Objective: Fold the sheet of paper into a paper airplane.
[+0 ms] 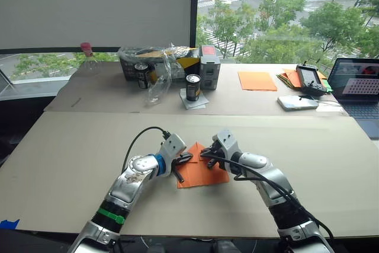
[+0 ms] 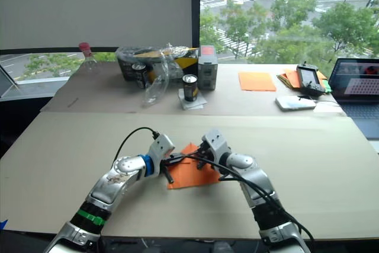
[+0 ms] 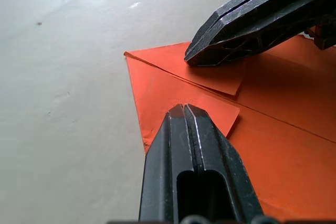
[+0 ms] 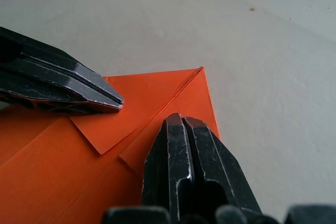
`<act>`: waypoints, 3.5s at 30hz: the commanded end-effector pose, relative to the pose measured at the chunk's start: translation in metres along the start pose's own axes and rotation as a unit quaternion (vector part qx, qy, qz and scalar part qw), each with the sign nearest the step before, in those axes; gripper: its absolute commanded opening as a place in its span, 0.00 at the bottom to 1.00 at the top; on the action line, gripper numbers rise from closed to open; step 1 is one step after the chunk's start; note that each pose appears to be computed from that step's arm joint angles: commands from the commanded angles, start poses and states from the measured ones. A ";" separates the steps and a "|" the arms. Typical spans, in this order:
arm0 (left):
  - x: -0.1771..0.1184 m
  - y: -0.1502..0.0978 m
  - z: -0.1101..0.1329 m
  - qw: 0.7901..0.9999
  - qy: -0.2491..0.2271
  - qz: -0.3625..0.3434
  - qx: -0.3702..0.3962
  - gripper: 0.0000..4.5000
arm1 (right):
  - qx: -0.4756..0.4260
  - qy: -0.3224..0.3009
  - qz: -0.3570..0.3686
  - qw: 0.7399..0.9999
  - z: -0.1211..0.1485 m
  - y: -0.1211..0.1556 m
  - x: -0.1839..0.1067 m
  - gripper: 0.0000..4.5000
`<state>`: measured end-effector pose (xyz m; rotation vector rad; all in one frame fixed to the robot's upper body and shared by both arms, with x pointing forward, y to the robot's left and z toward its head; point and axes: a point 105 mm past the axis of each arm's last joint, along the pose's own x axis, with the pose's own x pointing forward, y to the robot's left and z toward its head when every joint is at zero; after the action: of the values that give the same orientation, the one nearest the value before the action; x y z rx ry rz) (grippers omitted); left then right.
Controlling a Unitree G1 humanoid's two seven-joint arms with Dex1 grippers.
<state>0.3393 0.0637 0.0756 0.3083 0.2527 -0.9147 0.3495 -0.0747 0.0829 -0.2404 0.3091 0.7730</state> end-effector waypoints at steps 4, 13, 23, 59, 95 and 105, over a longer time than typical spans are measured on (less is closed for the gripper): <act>0.014 -0.007 -0.009 0.999 0.023 -0.026 0.023 0.01 | 0.006 0.017 -0.037 0.999 -0.007 -0.011 -0.012 0.00; 0.021 -0.014 -0.010 0.998 0.022 -0.043 0.027 0.01 | -0.023 -0.016 -0.077 0.997 0.018 -0.027 -0.039 0.00; 0.026 -0.015 -0.011 0.998 0.022 -0.047 0.028 0.01 | -0.085 0.078 -0.051 0.992 -0.006 -0.035 -0.076 0.00; 0.031 -0.023 -0.014 0.998 0.029 -0.057 0.028 0.01 | -0.175 0.157 0.086 0.968 -0.026 0.021 -0.054 0.00; 0.029 -0.026 -0.022 0.999 0.026 -0.042 0.012 0.00 | 0.160 0.162 -0.046 0.973 -0.016 0.018 -0.088 0.64; 0.029 -0.027 -0.022 0.999 0.026 -0.037 0.011 0.00 | 0.146 0.190 -0.023 0.971 -0.021 0.029 -0.080 0.64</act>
<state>0.3392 0.0288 0.0667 0.3374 0.1982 -0.9887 0.2750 -0.1209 0.0922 -0.1278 0.7522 0.5829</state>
